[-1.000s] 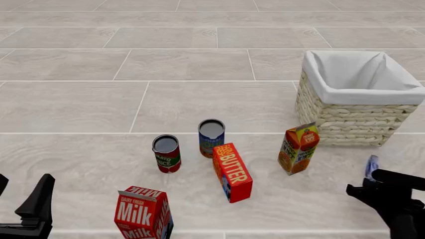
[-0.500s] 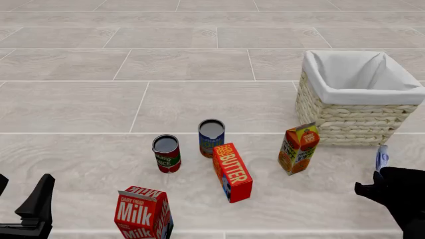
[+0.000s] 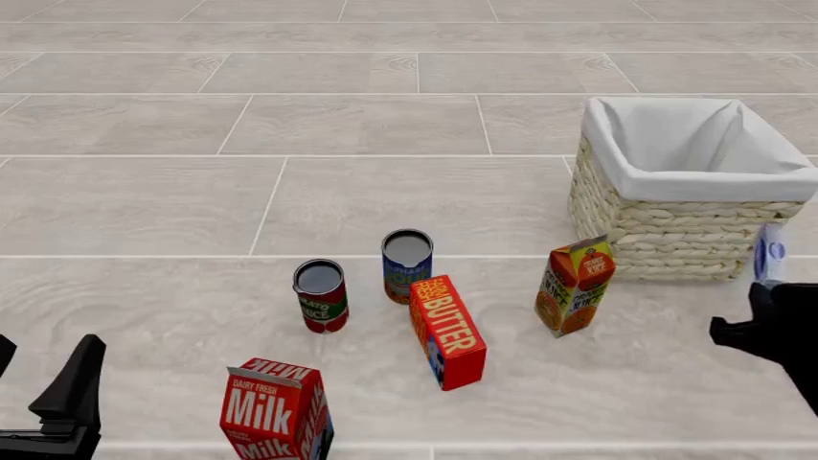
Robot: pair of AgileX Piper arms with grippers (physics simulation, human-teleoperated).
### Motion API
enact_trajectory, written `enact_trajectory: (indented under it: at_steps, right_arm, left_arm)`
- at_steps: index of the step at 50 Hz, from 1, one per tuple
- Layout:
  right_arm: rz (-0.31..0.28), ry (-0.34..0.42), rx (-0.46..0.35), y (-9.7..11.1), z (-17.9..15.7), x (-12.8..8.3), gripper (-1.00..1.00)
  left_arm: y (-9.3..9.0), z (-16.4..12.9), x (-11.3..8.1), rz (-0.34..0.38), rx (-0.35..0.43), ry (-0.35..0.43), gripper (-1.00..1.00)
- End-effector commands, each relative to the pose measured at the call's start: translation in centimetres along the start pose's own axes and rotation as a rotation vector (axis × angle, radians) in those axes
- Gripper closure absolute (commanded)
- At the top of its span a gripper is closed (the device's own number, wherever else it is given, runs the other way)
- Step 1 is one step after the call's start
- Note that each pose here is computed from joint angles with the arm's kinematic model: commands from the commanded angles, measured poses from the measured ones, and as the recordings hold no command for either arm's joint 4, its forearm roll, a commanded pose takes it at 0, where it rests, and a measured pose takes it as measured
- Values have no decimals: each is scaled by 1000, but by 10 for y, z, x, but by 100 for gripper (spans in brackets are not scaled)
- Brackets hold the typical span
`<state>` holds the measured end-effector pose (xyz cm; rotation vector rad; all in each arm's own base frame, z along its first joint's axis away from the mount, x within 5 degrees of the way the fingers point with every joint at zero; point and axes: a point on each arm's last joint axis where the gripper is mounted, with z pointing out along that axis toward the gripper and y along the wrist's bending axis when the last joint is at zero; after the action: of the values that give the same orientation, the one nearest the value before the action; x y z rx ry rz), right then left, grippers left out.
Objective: Pick the cream cheese and place it in the basket.
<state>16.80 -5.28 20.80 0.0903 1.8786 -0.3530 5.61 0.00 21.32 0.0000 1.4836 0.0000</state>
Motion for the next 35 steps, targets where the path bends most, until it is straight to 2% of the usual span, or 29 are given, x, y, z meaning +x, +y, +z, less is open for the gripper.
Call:
enact_trajectory:
  at_steps: [1,5,14,16,19,21,25,27,29,31,35]
  right_arm:
    - [39,-99,-6,-5,-28,-46,100]
    - [67,-128,-16,-8,-36,-70,100]
    - [42,-150,-30,-12,-40,-102,100]
    - [54,-148,-54,-9,-40,-111,100]
    - [36,-151,-82,-6,-40,-123,100]
    - [52,-160,-95,-6,-42,-133,100]
    - [70,-153,-103,-7,-37,-150,100]
    - [39,-150,-106,-7,-34,-157,100]
    - [53,-161,-60,-18,-33,-169,100]
    - [35,-157,-74,-16,-29,-176,100]
    - [47,-136,-103,-13,-18,-194,100]
  left_arm:
    - [0,0,0,0,0,0,-100]
    - [0,0,0,0,0,0,-100]
    - [0,0,0,0,0,0,-100]
    - [0,0,0,0,0,0,-100]
    - [0,0,0,0,0,0,-100]
    - [0,0,0,0,0,0,-100]
    - [0,0,0,0,0,0,-100]
    - [0,0,0,0,0,0,-100]
    - [0,0,0,0,0,0,-100]
    - [0,0,0,0,0,0,-100]
    - [0,0,0,0,0,0,-100]
